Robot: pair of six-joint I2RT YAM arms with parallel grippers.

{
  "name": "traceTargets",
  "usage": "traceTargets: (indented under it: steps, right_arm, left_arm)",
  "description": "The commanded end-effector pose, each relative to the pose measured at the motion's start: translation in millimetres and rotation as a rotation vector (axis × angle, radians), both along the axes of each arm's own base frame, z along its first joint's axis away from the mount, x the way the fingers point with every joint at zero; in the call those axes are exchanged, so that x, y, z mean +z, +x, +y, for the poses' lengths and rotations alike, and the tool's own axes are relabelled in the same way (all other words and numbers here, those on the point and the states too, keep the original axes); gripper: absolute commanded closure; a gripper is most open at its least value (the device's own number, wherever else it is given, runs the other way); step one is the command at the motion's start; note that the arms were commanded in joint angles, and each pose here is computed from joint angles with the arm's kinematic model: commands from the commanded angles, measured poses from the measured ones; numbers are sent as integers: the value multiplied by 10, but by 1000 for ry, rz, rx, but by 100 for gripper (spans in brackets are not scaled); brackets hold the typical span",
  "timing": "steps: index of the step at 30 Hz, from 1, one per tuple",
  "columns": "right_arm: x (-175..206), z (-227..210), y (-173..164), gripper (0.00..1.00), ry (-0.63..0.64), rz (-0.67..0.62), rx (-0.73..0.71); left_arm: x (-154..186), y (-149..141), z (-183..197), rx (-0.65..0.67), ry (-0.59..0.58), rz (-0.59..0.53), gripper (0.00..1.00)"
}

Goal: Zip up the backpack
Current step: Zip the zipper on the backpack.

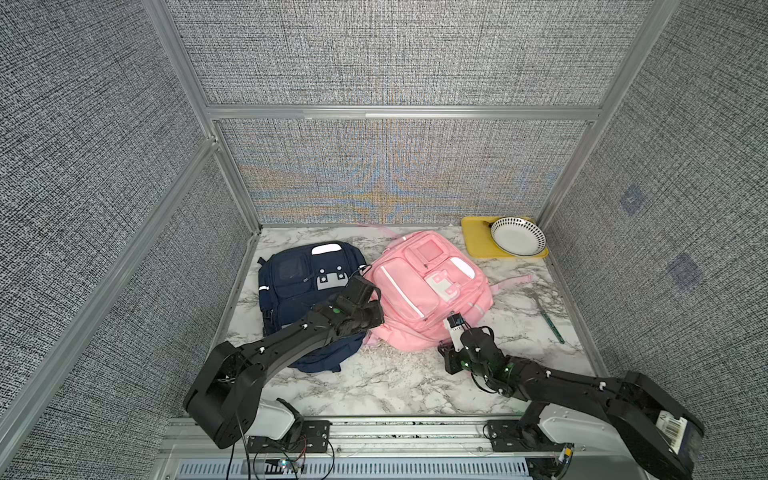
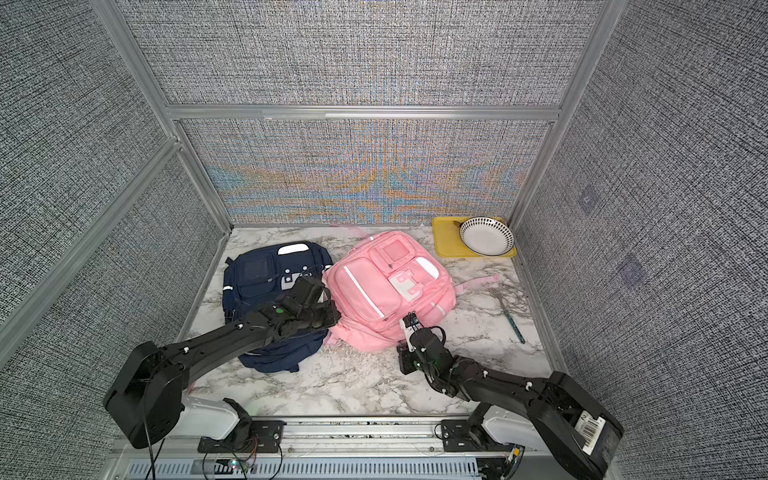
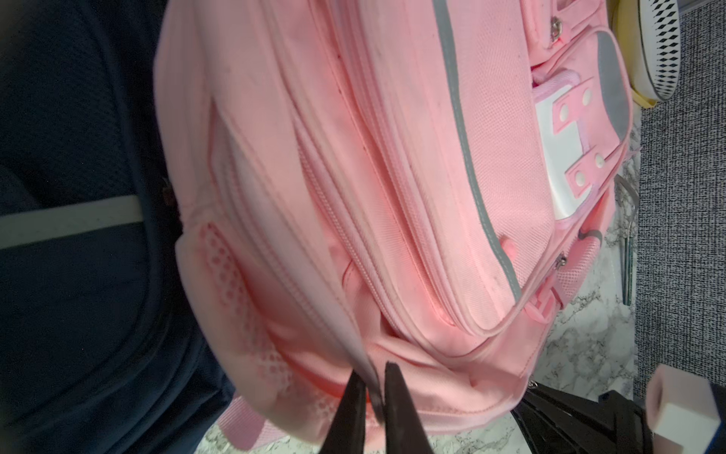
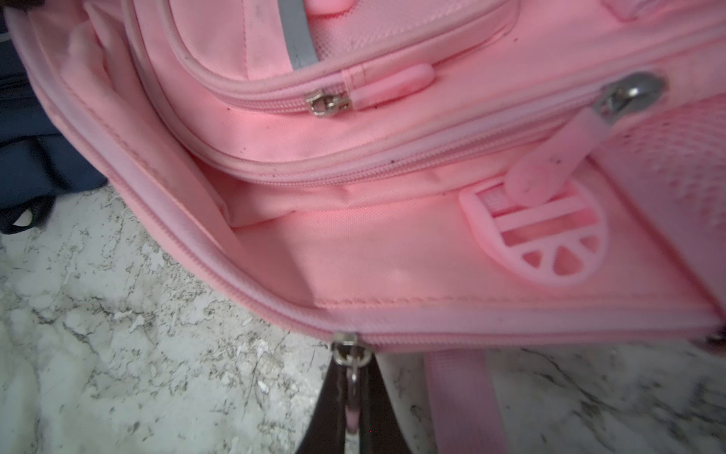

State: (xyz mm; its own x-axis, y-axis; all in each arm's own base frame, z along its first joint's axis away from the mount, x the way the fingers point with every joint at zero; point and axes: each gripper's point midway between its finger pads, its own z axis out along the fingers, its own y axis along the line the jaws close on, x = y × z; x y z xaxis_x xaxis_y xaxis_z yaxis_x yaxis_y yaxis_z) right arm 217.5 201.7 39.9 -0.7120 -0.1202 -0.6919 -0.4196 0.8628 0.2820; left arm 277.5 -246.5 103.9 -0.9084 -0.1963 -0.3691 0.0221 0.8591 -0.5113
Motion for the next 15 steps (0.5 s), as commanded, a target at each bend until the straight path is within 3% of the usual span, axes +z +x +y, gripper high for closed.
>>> traceTargets:
  steps: [1,10,15]
  right_arm:
    - [-80,-86,-57,100,-10,33,-27]
    - [-84,-119,-51,100,3,31,-47]
    - [-49,-64,-21,100,20,19,-37]
  left_arm:
    - [46,63,-11,12,-10,-29,86]
    - [24,67,-5,11,-1,-27,85]
    - [51,44,-11,7,-12,-24,71]
